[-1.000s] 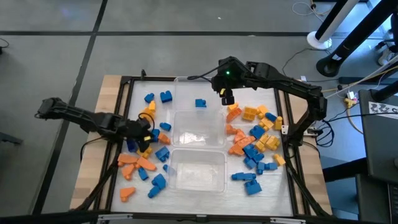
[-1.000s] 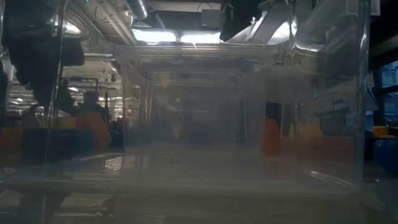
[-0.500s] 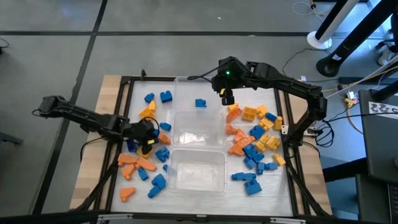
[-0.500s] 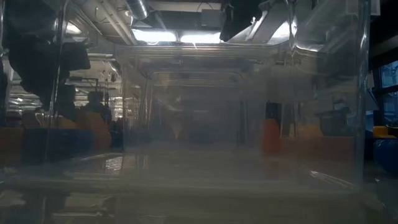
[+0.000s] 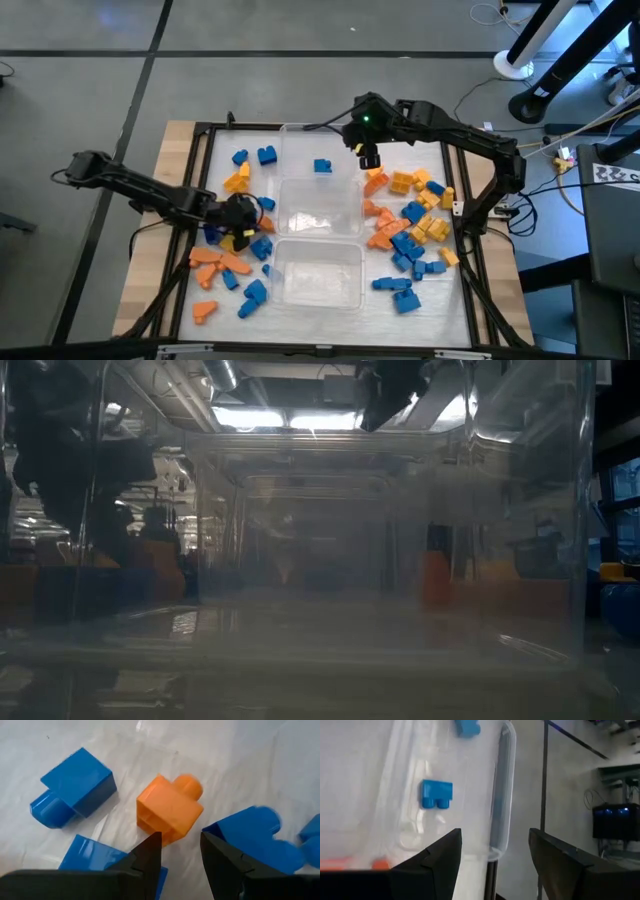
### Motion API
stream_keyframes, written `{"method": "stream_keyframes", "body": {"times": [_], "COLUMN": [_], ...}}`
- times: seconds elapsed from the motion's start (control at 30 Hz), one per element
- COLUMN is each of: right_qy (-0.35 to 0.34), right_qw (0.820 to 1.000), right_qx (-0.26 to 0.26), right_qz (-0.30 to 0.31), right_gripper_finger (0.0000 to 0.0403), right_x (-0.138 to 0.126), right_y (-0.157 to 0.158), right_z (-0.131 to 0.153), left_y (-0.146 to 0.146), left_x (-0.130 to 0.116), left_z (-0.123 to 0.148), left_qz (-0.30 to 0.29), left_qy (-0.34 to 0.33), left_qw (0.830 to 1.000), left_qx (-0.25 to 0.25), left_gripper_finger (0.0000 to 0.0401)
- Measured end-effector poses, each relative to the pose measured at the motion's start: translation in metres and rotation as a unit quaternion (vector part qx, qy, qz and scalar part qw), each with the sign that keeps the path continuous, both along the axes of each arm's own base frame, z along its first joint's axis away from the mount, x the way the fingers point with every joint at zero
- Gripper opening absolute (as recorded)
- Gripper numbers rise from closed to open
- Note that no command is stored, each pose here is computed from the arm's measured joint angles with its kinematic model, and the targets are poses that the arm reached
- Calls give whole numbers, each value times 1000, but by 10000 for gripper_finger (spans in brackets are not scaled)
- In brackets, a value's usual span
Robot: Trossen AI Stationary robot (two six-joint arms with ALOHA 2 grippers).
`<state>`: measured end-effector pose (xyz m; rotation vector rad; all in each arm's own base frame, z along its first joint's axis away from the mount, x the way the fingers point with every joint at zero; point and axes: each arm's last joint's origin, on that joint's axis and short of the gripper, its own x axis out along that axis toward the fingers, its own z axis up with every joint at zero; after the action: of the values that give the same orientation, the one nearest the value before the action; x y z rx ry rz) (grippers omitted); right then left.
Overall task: Sort blocks
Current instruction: Put the orange game piece into the top transparent bin
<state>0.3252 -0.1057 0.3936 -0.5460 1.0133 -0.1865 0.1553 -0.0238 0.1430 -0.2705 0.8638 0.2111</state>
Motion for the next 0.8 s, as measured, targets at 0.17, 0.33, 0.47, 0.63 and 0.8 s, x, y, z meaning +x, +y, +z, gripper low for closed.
{"method": "stream_keyframes", "body": {"times": [0.17,0.33,0.47,0.63,0.8], "right_qy": [13,13,12,12,12], "right_qw": [1000,1000,1000,1000,1000], "right_qx": [-2,-2,-2,-2,-2], "right_qz": [-4,-5,-5,-5,-5], "right_gripper_finger": [232,232,232,232,232], "right_x": [-2,-2,-2,-2,-2], "right_y": [0,0,0,0,0], "right_z": [-1,-1,-1,-1,-1], "left_y": [-1,-1,-1,0,0], "left_x": [4,4,3,1,0], "left_z": [-4,-3,1,7,10], "left_qz": [2,17,17,16,16], "left_qy": [4,0,-14,-36,-47], "left_qw": [1000,1000,1000,999,998], "left_qx": [0,-13,-17,-21,-24], "left_gripper_finger": [125,125,125,125,125]}}
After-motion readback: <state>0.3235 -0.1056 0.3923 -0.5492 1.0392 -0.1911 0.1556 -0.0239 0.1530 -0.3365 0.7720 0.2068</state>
